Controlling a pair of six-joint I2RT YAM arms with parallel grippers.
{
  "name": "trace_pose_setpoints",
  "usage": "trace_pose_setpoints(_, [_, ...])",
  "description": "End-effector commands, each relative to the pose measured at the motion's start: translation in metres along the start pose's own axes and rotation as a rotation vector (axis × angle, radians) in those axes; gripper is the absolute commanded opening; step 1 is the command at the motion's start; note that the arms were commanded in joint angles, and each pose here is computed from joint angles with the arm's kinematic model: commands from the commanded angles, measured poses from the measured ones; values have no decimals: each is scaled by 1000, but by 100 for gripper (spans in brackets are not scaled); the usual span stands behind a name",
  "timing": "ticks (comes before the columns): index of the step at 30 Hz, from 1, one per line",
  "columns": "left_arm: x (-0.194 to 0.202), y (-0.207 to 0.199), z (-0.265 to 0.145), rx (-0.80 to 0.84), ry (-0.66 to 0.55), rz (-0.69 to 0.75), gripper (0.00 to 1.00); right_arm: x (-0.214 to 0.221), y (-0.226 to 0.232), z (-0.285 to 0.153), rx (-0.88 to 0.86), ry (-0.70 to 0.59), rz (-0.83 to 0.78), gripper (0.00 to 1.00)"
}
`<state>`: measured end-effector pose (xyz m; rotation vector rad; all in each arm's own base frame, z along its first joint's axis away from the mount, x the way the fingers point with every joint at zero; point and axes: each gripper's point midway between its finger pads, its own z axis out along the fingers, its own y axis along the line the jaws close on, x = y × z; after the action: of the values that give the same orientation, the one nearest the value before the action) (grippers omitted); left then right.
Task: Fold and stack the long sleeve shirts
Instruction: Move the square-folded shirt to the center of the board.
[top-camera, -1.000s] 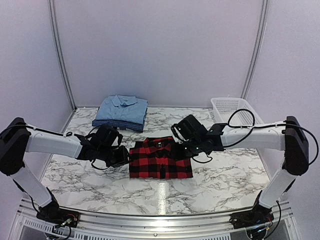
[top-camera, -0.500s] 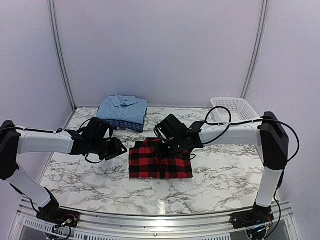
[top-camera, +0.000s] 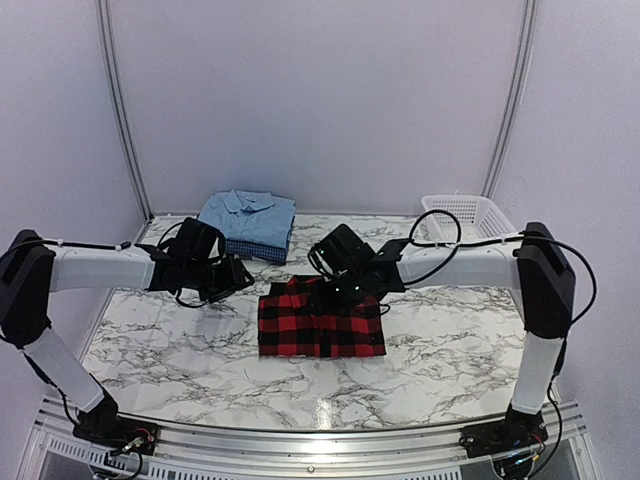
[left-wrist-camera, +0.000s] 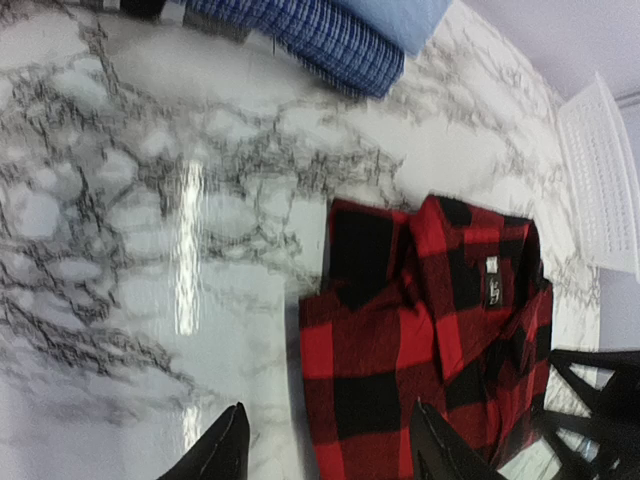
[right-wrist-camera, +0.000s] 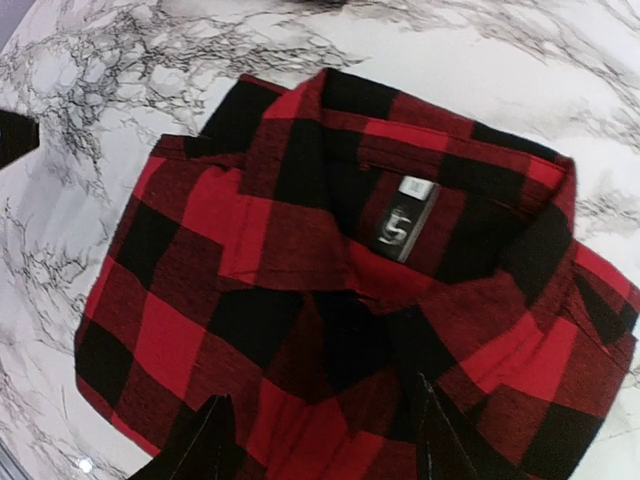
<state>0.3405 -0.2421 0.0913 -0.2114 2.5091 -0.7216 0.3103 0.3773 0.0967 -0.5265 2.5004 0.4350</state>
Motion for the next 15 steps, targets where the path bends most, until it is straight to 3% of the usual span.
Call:
trace_pose_setpoints(1, [-53, -8, -1, -29, -129, 29, 67, -9, 36, 24, 0, -6, -67, 57])
trace_pose_setpoints(8, [-132, -30, 3, -139, -291, 184, 89, 9, 19, 66, 175, 17, -94, 60])
trace_pose_setpoints(15, [-200, -40, 42, -288, -391, 299, 93, 58, -14, 71, 228, 104, -51, 60])
